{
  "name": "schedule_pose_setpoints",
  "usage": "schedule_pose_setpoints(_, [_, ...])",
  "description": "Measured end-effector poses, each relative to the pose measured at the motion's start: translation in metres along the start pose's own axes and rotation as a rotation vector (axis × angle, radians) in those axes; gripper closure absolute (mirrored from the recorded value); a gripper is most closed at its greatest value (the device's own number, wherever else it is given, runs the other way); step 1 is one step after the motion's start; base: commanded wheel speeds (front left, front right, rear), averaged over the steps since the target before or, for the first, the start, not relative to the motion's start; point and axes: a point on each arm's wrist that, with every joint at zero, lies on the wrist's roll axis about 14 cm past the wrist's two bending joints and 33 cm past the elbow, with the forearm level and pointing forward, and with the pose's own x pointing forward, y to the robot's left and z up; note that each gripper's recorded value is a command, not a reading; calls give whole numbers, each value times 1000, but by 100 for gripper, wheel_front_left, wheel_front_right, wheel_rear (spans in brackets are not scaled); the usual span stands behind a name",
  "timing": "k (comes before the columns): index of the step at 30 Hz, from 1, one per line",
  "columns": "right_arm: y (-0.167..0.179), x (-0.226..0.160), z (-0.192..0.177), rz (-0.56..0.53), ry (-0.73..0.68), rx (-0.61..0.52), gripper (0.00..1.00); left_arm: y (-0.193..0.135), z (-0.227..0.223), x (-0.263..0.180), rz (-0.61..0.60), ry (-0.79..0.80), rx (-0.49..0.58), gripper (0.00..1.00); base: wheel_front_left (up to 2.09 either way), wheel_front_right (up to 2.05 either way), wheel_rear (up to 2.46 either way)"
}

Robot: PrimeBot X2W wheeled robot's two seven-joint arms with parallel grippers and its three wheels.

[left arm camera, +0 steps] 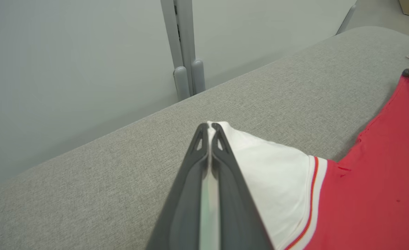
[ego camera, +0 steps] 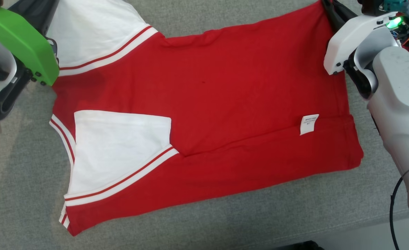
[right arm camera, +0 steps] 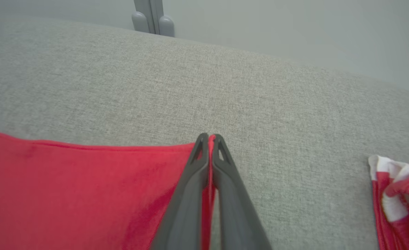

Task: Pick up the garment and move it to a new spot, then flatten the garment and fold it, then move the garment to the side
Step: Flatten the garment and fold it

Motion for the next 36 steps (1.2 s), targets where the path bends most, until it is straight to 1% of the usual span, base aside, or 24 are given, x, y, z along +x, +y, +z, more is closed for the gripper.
schedule_pose_setpoints(3, [4, -5, 12, 8, -50, -10, 100, -2, 9, -7, 2, -44, -30, 100, 0, 0, 0])
schedule_pose_setpoints(6, [9, -14, 19, 20, -90, -10, 100, -11, 4, -19, -4, -58, -47, 100, 0, 0, 0])
schedule_pose_setpoints(12, [9, -44, 16, 25, -133, -3, 100, -38, -15, -54, -14, -79, -101, 100, 0, 0, 0])
schedule_pose_setpoints(17, [10, -69, 13, 27, -161, 15, 100, -56, -26, -86, 14, -105, -158, 100, 0, 0, 0])
schedule_pose_setpoints(22, [15, -94, 0, 27, -164, 51, 100, -73, -40, -117, 48, -113, -224, 100, 0, 0, 0])
schedule_pose_setpoints(27, [16, -114, -11, 10, -168, 99, 100, -87, -55, -137, 79, -110, -305, 100, 0, 0, 0])
schedule_pose_setpoints(32, [18, -128, -27, -5, -142, 123, 100, -96, -72, -147, 105, -97, -370, 100, 0, 0, 0])
schedule_pose_setpoints(36, [16, -136, -36, -28, -129, 139, 100, -96, -84, -152, 128, -87, -403, 100, 0, 0, 0])
